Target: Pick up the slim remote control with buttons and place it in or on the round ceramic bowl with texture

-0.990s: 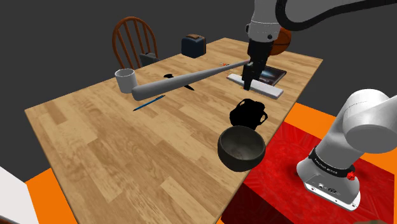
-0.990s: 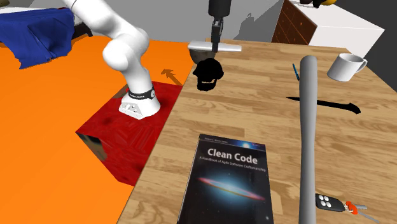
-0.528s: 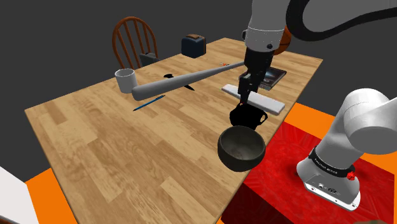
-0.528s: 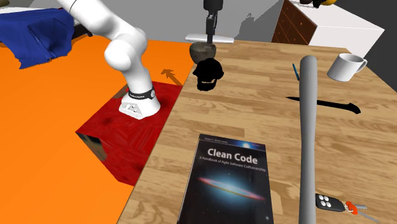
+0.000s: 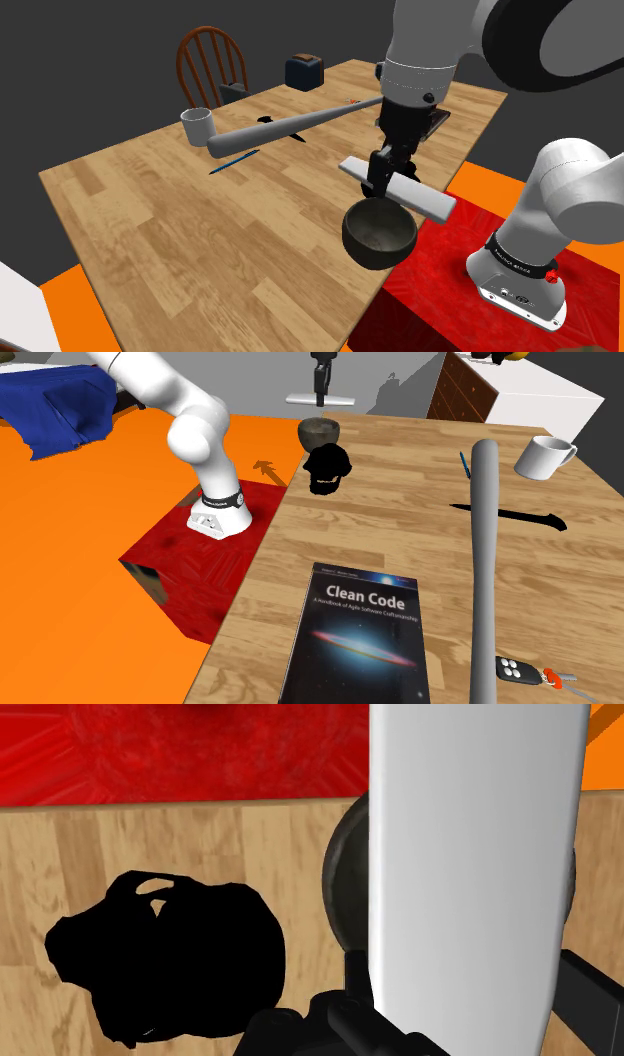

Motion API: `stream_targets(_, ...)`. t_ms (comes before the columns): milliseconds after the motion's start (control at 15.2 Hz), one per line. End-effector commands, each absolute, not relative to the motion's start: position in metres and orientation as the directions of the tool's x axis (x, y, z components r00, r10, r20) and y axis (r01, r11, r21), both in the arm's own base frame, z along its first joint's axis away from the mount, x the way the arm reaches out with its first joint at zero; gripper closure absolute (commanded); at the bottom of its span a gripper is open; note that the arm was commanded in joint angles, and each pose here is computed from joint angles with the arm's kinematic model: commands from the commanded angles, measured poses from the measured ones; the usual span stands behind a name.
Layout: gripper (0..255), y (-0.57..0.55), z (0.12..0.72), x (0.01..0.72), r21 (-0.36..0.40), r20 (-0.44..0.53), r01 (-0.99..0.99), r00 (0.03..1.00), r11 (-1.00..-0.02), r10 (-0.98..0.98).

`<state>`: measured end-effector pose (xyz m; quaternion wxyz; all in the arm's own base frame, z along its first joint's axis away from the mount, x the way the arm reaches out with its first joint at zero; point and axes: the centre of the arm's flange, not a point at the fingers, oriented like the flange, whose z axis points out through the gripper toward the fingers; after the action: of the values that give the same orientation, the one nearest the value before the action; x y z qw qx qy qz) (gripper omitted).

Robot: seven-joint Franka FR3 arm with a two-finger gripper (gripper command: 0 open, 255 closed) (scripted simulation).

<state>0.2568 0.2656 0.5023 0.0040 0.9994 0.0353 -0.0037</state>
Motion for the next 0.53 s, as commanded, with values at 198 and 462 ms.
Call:
stream_targets(198,255,0.285,0.485,0.246,0.007,-0.008,0.069,0.998,-0.998,0.069)
stream_targets(462,255,0.285,0.464,0.246,0.007,-0.008,0.069,0.998,-0.998,0.069)
